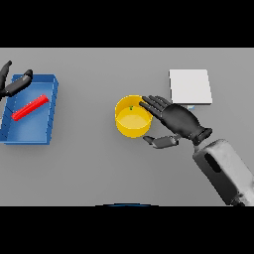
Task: Pick up the red beaker and tilt it to pour out 1 green nut into yellow bowl. Pick up the yellow bowl and place it on the metallic measuring scale.
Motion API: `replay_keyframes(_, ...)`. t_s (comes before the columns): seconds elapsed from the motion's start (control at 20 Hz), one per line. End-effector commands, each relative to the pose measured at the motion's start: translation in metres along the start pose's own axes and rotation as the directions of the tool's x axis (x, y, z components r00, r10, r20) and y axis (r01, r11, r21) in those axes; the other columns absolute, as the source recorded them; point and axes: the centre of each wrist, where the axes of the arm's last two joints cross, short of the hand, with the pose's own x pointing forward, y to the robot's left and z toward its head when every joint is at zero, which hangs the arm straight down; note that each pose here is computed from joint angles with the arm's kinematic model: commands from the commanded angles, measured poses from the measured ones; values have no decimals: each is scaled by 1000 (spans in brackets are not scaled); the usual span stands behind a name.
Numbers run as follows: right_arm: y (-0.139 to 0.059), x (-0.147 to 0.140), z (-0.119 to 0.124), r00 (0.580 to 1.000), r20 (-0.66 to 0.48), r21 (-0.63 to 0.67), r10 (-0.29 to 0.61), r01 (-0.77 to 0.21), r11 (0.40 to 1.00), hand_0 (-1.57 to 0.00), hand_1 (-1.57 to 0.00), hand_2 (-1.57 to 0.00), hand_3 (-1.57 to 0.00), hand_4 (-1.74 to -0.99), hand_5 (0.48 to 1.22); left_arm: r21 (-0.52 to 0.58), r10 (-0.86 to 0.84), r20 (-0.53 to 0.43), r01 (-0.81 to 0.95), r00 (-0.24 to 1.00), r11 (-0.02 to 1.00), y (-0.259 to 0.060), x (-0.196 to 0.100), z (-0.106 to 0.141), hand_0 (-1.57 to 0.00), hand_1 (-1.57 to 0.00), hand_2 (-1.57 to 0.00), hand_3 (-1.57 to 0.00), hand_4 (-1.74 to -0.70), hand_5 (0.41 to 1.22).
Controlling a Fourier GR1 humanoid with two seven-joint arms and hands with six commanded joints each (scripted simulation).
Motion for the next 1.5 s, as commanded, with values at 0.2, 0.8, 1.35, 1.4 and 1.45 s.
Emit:
replay_keyframes(0.2,-2,4,-27,989,76,154,127,-137,979,1,1,1,1,-1153,639,-5,5,10,-5,1000,1000,2,-5,3,0,0,0,0,-806,695)
replay_keyframes(0.8,7,12,-79,957,156,409,245,-288,866,1,1,1,1,-1177,673,-7,-10,6,10,1000,1000,5,-4,3,1,1,1,1,-801,706)
replay_keyframes(1.35,15,7,-88,957,158,451,244,-290,844,-678,-640,-594,-572,-1435,1010,-11,-20,9,20,1000,1000,7,-6,-1,1,1,1,1,-788,710)
replay_keyframes(1.4,14,9,-89,957,152,449,247,-289,845,-857,-826,-789,-679,-1492,1052,-12,-15,23,15,1000,1000,8,-6,1,1,1,1,1,-788,710)
replay_keyframes(1.45,15,9,-88,957,159,452,241,-288,844,-999,-975,-945,-792,-1540,1086,-12,-19,17,19,1000,1000,8,-6,1,1,1,1,1,-787,707)
